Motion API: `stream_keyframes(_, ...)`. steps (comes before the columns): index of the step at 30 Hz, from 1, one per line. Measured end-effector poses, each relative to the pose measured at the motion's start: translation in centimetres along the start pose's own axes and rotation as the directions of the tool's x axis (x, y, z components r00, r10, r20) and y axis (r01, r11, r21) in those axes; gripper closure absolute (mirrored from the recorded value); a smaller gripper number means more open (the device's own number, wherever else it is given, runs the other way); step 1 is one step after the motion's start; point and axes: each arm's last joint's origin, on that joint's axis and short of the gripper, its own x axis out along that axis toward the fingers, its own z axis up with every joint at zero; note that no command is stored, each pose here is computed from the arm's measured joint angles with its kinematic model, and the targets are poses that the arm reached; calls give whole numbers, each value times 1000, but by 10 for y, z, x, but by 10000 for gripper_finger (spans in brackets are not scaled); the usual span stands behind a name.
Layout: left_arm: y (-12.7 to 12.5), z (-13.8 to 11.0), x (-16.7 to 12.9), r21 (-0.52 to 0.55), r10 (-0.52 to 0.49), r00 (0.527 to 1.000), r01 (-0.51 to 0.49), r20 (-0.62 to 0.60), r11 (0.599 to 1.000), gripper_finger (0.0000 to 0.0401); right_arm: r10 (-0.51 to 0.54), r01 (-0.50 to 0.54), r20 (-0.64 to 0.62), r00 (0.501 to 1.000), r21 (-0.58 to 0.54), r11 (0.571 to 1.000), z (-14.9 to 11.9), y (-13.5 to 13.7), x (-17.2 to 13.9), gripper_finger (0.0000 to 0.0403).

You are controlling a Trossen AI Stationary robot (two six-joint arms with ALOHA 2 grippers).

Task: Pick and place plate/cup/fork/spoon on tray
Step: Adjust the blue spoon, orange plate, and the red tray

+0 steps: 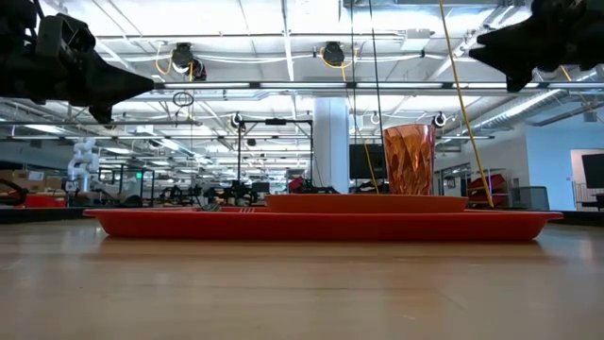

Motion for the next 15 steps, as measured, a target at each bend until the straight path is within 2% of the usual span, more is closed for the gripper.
stream_keyframes(5, 0, 0, 0, -7, 0, 1000, 0, 0, 1000, 384, 24, -24, 32, 999, 12, 1000, -20, 0, 8, 266)
stream_keyframes(8, 0, 0, 0, 32, 0, 1000, 0, 1, 999, 376, 33, -35, 72, 997, 37, 999, -36, -1, 12, 266)
stream_keyframes(11, 0, 0, 0, 78, 0, 1000, 0, -4, 997, 374, 42, -57, 184, 982, 77, 995, -28, 0, 11, 266)
stream_keyframes(15, 0, -2, 1, 80, 0, 1000, 2, -17, 997, 373, 38, -52, 153, 987, 85, 995, -31, 0, 12, 266)
